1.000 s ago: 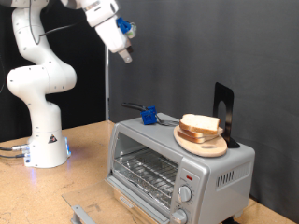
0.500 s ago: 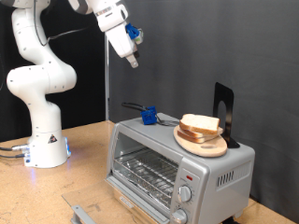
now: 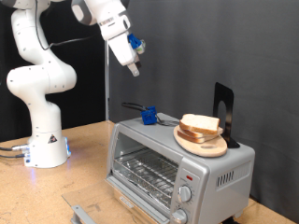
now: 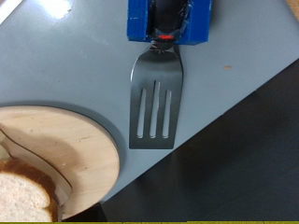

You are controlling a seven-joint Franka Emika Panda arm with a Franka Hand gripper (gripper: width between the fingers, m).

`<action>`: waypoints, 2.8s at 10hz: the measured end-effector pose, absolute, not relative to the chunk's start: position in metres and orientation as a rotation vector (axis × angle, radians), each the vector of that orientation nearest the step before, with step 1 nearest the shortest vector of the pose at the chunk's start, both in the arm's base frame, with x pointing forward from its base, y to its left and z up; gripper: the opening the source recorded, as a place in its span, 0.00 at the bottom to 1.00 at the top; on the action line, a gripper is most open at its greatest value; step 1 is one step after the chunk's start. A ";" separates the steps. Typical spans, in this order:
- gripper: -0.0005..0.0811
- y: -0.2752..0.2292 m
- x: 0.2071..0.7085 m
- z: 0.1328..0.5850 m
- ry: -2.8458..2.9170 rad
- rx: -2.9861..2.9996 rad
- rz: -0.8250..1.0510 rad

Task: Make a piece of toast with the oven

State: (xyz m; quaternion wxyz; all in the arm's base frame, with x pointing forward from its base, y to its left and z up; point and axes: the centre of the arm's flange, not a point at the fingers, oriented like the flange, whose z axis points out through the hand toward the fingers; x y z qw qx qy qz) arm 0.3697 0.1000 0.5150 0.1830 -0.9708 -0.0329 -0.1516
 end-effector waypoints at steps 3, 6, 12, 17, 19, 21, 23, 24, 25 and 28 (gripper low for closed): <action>0.84 0.104 0.361 0.494 0.011 -2.736 -0.400; 0.84 0.107 0.357 0.478 0.129 -2.731 -0.333; 0.84 0.123 0.364 0.446 0.130 -2.769 -0.406; 0.84 0.131 0.374 0.418 0.132 -2.784 -0.419; 0.84 0.133 0.376 0.411 0.124 -2.785 -0.409; 0.84 0.136 0.376 0.405 0.113 -2.786 -0.407; 0.84 0.138 0.375 0.399 0.102 -2.786 -0.410; 0.84 0.140 0.374 0.396 0.100 -2.787 -0.413; 0.84 0.141 0.374 0.392 0.100 -2.788 -0.419; 0.84 0.148 0.373 0.384 0.099 -2.779 -0.432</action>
